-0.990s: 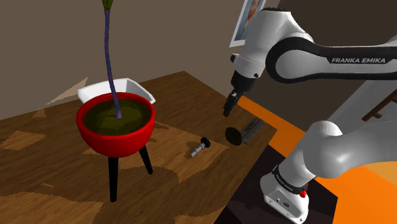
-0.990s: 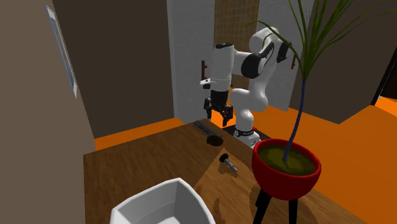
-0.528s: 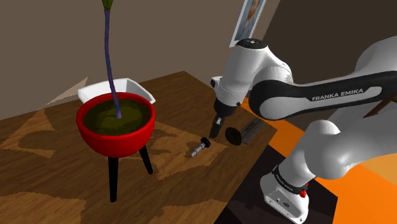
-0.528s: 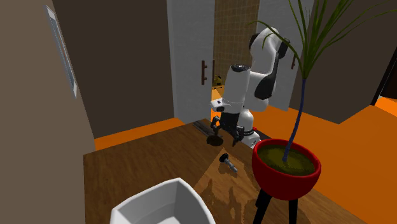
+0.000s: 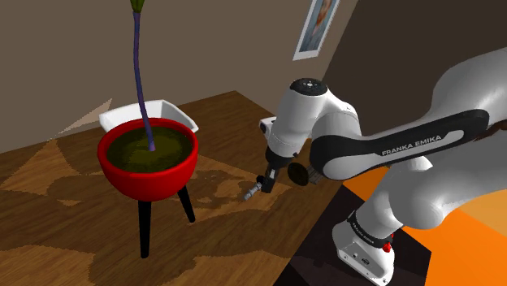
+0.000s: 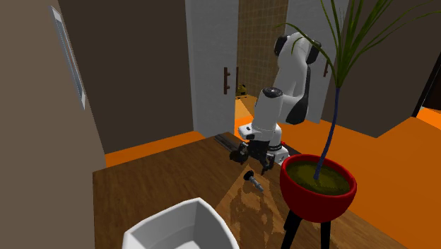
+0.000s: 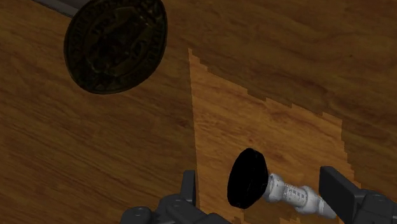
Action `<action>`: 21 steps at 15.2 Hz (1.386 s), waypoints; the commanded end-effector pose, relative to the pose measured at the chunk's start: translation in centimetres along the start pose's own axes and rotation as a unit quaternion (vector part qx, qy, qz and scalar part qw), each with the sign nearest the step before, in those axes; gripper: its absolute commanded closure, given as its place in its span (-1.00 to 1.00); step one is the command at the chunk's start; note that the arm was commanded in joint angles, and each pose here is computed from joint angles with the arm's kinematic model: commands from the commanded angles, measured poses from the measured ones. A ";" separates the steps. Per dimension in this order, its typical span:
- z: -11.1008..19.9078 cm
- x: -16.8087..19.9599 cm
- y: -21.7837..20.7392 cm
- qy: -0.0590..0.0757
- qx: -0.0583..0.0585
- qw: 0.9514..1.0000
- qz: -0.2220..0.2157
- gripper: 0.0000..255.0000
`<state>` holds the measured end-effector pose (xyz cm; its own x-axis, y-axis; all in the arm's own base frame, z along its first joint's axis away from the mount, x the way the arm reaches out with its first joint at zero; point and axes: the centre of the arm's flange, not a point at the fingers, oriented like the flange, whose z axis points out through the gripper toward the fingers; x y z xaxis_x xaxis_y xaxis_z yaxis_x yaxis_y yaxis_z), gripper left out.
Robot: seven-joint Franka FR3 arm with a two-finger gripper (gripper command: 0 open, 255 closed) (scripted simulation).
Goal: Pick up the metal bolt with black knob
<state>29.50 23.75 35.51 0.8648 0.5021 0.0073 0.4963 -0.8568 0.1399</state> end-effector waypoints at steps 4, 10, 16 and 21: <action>1.3 0.1 -0.3 0.000 0.000 1.000 0.000 1.00; 1.2 0.1 -0.2 0.000 0.000 1.000 0.000 1.00; -0.3 0.1 -0.1 0.000 0.000 1.000 0.000 1.00; -2.9 0.1 0.2 0.000 0.000 1.000 0.000 1.00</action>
<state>29.40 24.00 37.76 0.8645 0.5025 0.0085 0.4965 -0.8567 0.1398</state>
